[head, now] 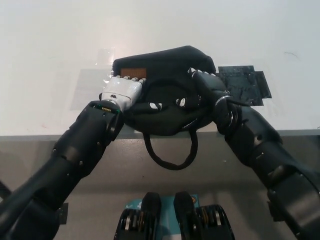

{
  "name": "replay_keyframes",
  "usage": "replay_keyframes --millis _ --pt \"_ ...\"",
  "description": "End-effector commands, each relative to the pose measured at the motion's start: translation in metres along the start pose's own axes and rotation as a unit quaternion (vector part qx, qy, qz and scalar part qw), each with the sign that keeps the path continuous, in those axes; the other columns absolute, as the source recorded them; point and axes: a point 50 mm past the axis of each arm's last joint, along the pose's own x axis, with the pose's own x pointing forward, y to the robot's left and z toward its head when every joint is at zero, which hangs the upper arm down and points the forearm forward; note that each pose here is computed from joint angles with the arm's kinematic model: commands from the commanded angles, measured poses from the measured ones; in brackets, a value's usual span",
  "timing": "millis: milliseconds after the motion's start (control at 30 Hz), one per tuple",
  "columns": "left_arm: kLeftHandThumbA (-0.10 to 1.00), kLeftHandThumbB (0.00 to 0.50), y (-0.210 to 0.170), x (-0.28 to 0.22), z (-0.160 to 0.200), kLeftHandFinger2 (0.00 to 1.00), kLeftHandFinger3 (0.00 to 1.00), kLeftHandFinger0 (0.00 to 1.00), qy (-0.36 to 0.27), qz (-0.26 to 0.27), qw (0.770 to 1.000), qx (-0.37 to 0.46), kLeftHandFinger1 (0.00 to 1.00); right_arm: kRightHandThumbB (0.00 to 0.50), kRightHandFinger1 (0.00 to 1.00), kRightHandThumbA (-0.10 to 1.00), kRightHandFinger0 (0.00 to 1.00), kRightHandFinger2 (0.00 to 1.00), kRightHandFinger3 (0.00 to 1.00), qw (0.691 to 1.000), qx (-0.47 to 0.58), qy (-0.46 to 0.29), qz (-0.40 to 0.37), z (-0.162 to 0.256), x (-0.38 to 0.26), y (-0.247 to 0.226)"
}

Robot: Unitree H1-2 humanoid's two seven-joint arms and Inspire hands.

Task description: A soft travel bag is kept infront of the robot in the middle of the desk and the robot uses both its hands to press it to reduce its size

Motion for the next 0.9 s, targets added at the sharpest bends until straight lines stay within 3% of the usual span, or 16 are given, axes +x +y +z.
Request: replay_keyframes --millis 0,367,600,700,733,767,800,867 --pt "1.0 0.223 -0.037 -0.003 -0.019 1.0 1.0 1.0 0.024 -0.045 0.999 -0.013 1.0 0.274 1.0 1.0 1.0 1.0 1.0 0.998 0.001 0.044 0.051 -0.028 -0.007 0.022" --pt "1.0 0.195 -0.087 -0.006 0.001 1.0 1.0 1.0 0.006 -0.052 0.998 -0.034 1.0 0.25 1.0 1.0 1.0 1.0 1.0 0.999 0.012 0.024 0.021 -0.029 -0.006 0.008" --pt "1.0 0.193 -0.111 -0.013 0.002 1.0 1.0 1.0 -0.004 -0.064 0.998 -0.02 1.0 0.267 1.0 1.0 1.0 1.0 1.0 0.999 0.043 -0.015 -0.023 -0.014 -0.002 -0.023" --pt "1.0 0.184 -0.099 -0.009 -0.003 1.0 1.0 1.0 -0.003 -0.055 0.998 -0.024 1.0 0.268 1.0 1.0 1.0 1.0 1.0 0.996 0.063 -0.04 -0.044 -0.002 -0.003 -0.04" --pt "1.0 0.176 -0.086 -0.006 -0.006 1.0 1.0 1.0 -0.005 -0.048 0.998 -0.035 1.0 0.313 1.0 1.0 1.0 1.0 1.0 0.994 0.071 -0.055 -0.059 0.002 -0.004 -0.047" --pt "1.0 0.18 -0.064 -0.004 -0.013 1.0 1.0 1.0 -0.011 -0.017 0.998 -0.06 1.0 0.253 1.0 1.0 1.0 1.0 1.0 0.991 0.08 -0.073 -0.076 0.009 -0.007 -0.058" --pt "1.0 0.182 -0.045 -0.003 -0.017 1.0 1.0 1.0 -0.013 0.01 0.997 -0.076 1.0 0.241 1.0 1.0 1.0 1.0 1.0 0.988 0.095 -0.085 -0.089 0.015 -0.01 -0.067" --pt "1.0 0.133 0.002 -0.008 -0.027 1.0 1.0 1.0 -0.029 0.091 0.987 -0.128 1.0 0.212 1.0 1.0 1.0 1.0 1.0 0.975 0.131 -0.131 -0.124 0.024 -0.022 -0.089"
